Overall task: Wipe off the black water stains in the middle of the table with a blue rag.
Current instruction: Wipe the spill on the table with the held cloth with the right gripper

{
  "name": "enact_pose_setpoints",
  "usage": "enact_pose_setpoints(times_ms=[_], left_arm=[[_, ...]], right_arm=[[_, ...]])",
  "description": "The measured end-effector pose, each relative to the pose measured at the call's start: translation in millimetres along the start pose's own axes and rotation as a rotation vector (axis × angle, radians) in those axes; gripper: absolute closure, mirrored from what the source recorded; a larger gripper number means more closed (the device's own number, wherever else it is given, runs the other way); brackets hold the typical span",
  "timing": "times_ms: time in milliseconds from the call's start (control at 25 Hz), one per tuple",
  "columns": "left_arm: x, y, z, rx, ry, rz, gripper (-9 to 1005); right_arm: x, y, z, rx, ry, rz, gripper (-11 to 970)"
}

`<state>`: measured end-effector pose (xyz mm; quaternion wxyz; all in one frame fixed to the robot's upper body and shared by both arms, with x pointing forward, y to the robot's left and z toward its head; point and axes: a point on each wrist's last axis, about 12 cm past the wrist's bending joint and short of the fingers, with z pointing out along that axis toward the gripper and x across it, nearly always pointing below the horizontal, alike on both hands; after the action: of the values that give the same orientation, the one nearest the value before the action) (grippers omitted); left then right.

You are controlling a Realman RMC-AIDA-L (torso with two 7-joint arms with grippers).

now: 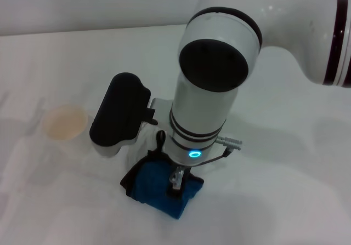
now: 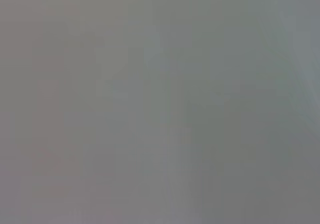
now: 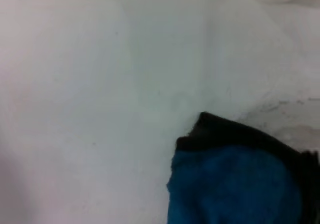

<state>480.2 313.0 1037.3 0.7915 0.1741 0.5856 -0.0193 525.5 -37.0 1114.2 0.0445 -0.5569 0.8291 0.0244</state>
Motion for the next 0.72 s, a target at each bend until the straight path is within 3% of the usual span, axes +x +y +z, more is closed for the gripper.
enact_pose_setpoints(times_ms=[320, 720], left_arm=[[0.3, -2.6, -1.4, -0.003, 0.001, -0.011, 116], [1.0, -3.0, -4.8, -0.008, 0.007, -0.007, 116]], right_arm=[[-3.0, -31.7, 10.2, 0.067, -0.059, 0.067, 864], [-2.3, -79.6, 4.4, 0.186, -0.122, 0.187, 864]])
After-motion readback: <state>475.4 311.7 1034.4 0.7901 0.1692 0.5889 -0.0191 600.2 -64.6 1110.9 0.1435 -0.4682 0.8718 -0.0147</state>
